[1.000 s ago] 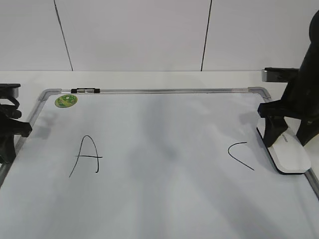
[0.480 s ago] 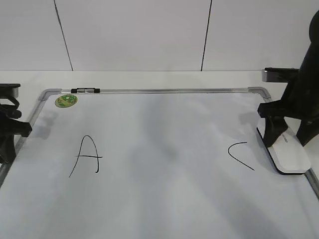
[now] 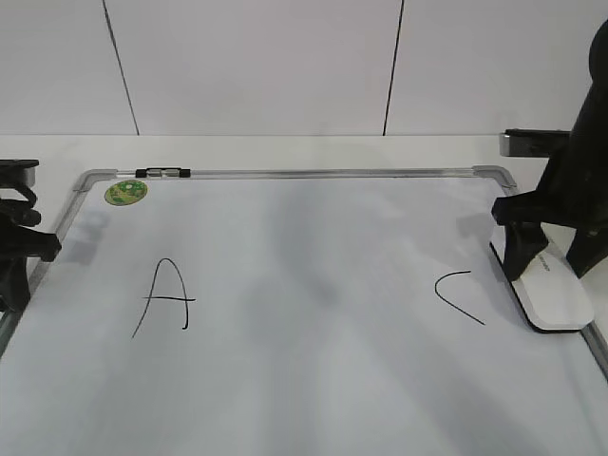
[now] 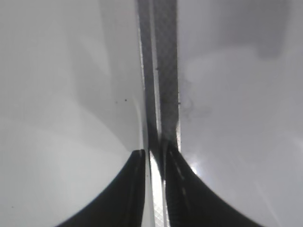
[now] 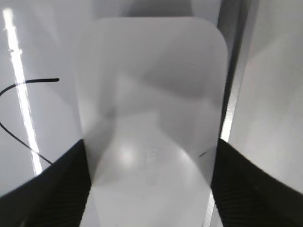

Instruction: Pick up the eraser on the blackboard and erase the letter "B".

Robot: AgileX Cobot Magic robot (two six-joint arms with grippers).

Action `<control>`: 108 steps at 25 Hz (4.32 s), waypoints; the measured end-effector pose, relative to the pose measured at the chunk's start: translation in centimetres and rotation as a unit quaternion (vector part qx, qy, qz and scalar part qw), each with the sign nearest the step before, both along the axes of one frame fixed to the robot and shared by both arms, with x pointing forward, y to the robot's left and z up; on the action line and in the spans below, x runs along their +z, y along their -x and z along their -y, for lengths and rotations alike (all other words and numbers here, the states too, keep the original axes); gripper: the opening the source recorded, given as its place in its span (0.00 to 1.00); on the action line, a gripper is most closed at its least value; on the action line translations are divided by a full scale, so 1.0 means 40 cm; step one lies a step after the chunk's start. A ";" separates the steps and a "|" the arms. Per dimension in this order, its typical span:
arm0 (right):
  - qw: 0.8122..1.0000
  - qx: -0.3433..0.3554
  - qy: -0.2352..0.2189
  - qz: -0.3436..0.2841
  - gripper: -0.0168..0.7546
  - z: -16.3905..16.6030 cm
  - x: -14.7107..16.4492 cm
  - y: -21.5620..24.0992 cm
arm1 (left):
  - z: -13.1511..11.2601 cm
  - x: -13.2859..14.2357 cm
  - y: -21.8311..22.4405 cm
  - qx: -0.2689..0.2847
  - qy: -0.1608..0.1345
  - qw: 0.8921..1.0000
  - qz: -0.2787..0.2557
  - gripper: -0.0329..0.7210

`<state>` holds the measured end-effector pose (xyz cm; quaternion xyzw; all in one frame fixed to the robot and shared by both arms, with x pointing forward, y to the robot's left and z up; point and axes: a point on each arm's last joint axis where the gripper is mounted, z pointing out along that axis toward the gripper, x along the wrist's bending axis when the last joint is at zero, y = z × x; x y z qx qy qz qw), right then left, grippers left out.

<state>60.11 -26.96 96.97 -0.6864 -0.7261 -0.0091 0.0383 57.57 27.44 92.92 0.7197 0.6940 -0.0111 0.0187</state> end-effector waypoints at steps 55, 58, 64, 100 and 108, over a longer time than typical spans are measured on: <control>0.979 -0.049 -0.059 0.190 0.78 -0.015 0.372 0.044 | -0.001 0.139 0.025 -0.002 0.004 0.999 0.047 0.48; 0.974 -0.048 -0.062 0.215 0.78 -0.012 0.419 0.085 | -0.003 0.192 0.054 -0.003 0.005 0.999 0.049 0.46; 0.963 -0.045 -0.072 0.257 0.78 -0.007 0.496 0.204 | -0.007 0.255 0.112 -0.014 0.003 1.000 0.021 0.16; 0.874 -0.004 -0.051 0.482 0.78 0.052 0.337 0.947 | -0.074 0.506 0.971 -0.011 0.010 0.835 0.550 0.09; 0.862 0.012 -0.039 0.505 0.78 0.057 0.246 0.991 | -0.075 0.479 0.997 -0.012 0.014 0.825 0.564 0.49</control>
